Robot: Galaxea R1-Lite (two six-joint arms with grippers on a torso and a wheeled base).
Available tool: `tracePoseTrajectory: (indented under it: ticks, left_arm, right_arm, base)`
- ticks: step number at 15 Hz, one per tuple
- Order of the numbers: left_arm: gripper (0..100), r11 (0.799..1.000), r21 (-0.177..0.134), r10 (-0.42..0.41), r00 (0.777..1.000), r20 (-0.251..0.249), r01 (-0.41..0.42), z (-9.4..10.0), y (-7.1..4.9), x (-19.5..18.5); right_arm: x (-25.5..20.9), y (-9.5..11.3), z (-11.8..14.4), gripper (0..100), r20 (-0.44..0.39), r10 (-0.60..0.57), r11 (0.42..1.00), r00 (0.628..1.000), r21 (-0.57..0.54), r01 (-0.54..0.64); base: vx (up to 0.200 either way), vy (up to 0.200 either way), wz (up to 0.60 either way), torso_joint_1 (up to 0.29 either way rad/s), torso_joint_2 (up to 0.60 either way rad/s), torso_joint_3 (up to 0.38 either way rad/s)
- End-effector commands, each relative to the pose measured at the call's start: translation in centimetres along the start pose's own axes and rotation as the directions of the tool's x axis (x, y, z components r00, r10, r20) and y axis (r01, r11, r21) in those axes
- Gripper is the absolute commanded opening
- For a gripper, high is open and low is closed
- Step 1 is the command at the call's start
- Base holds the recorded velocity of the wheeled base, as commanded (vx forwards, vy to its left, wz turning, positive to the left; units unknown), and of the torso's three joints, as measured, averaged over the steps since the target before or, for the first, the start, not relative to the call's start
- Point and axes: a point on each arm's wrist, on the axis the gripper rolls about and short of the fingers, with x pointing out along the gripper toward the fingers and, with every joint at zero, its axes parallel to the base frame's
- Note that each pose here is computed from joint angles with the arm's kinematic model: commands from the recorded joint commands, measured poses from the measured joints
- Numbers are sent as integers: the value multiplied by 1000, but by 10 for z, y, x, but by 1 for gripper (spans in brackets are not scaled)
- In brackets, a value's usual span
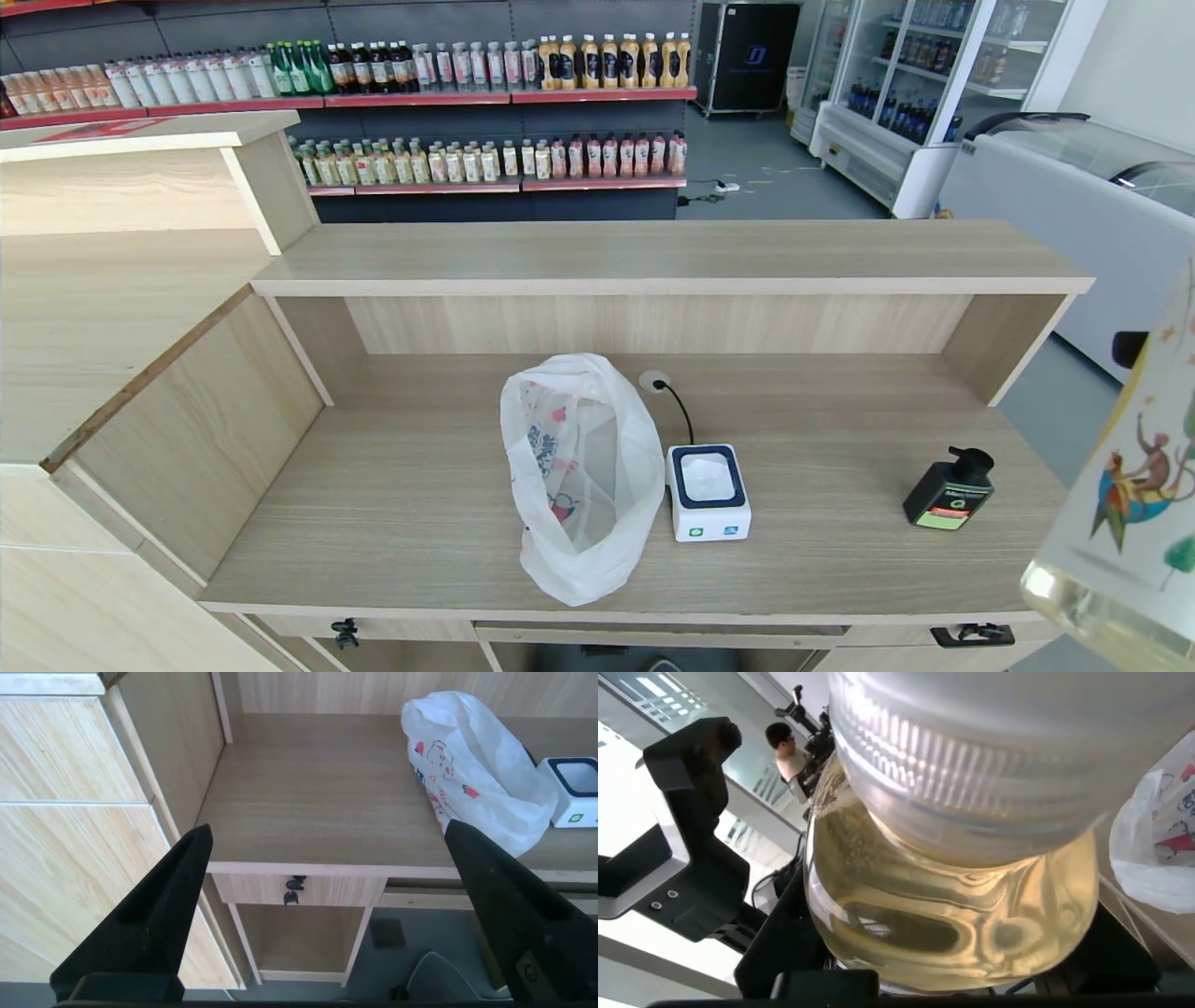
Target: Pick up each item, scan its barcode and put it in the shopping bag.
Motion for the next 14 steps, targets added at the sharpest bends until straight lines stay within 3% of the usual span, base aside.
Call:
tracePoseTrajectory:
  ticks: [1, 6, 8, 9, 10, 11, 12, 14]
  left_arm:
    - [100, 1000, 0, 0, 1000, 1, 0, 0, 0, 0]
    - [100, 1000, 0, 0, 1000, 1, 0, 0, 0, 0]
    - [100, 1000, 0, 0, 1000, 1, 0, 0, 0, 0]
    - [100, 1000, 0, 0, 1000, 1, 0, 0, 0, 0]
    - [100, 1000, 0, 0, 1000, 1, 0, 0, 0, 0]
    - [100, 1000, 0, 0, 1000, 1, 0, 0, 0, 0]
    - [100, 1000, 0, 0, 1000, 1, 0, 0, 0, 0]
    - [100, 1000, 0, 0, 1000, 1, 0, 0, 0, 0]
  right_arm:
    - [0, -1, -1, 0, -2, -1, 1000, 1000, 5, 1]
    - [0, -8, -2, 0, 8, -32, 999, 999, 1, 32]
    - [5, -37, -4, 0, 59, -201, 973, 978, -107, 206]
    - [7, -62, -9, 0, 81, -355, 904, 931, -225, 364]
    - [5, -75, -12, 0, 88, -438, 852, 894, -274, 445]
    - [-4, -104, -18, 0, 107, -629, 681, 770, -402, 612]
    - [-13, -117, -23, 0, 119, -690, 592, 714, -473, 652]
    - [-27, -141, -29, 0, 137, -745, 469, 652, -587, 660]
  base:
    - [0, 0, 0, 0, 0, 0]
    - [0, 0, 0, 0, 0, 0]
    - [0, 0, 0, 0, 0, 0]
    - [0, 0, 0, 0, 0, 0]
    - [0, 0, 0, 0, 0, 0]
    - [0, 0, 0, 0, 0, 0]
    - [0, 0, 0, 0, 0, 0]
    - [0, 0, 0, 0, 0, 0]
